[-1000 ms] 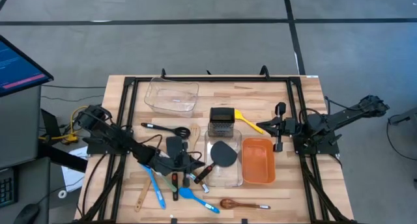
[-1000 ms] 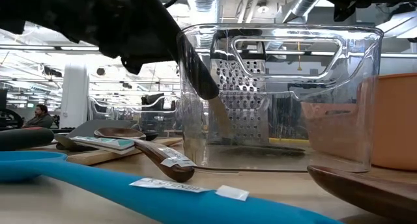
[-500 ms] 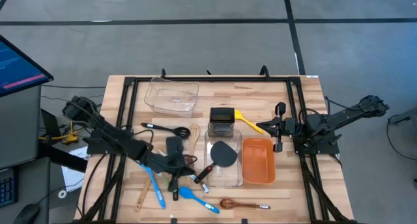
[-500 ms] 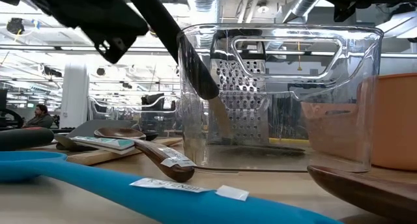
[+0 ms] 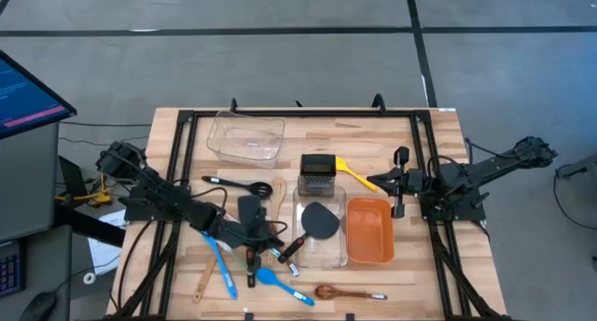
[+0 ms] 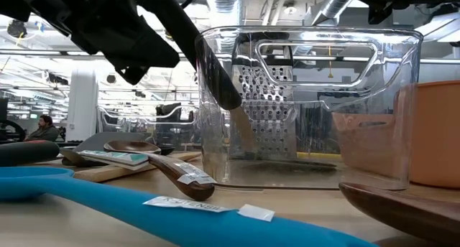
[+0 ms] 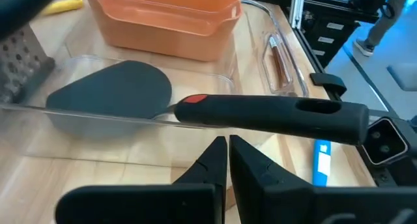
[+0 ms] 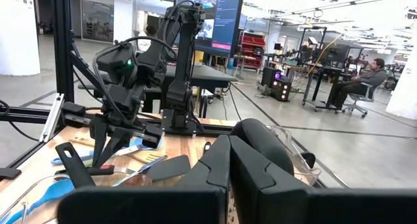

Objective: Pick & Place Kitchen Items
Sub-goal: Put the top black spatula into the bottom transparent bin

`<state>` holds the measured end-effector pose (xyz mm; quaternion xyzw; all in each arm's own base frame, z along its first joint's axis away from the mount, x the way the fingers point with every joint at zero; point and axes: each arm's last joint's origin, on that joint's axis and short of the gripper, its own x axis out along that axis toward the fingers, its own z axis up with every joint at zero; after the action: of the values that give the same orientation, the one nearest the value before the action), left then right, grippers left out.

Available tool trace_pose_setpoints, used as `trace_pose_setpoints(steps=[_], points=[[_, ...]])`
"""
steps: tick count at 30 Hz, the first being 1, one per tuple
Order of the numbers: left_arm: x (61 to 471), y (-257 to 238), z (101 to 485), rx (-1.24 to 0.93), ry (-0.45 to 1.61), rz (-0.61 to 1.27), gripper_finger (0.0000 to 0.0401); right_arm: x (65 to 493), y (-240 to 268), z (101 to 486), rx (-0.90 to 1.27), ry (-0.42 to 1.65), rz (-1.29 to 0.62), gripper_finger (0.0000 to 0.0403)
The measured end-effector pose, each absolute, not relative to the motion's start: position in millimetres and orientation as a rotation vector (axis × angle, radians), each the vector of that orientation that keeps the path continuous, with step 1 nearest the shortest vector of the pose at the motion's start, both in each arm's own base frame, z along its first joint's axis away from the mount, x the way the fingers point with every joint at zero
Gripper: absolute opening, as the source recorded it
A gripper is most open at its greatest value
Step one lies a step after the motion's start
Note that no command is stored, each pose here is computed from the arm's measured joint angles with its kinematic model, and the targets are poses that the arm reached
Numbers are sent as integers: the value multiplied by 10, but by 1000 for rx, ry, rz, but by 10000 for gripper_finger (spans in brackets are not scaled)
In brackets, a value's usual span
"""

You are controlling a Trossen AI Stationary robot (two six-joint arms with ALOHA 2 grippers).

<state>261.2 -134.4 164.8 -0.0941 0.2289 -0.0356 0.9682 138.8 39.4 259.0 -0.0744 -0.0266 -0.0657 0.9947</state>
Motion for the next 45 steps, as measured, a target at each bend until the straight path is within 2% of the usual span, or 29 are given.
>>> trace_pose_setpoints(steps=[26,35,45], points=[[2646,-1461,1716,-232,368,-205,3,1388,393,2590,-153,-53,-132,0],[2651,-1433,1751,-188,336,-140,3,1388,393,2590,-153,-53,-132,0],[2562,-1404,1724,-269,478,-159,3,1388,394,2589,-153,-52,-132,0]])
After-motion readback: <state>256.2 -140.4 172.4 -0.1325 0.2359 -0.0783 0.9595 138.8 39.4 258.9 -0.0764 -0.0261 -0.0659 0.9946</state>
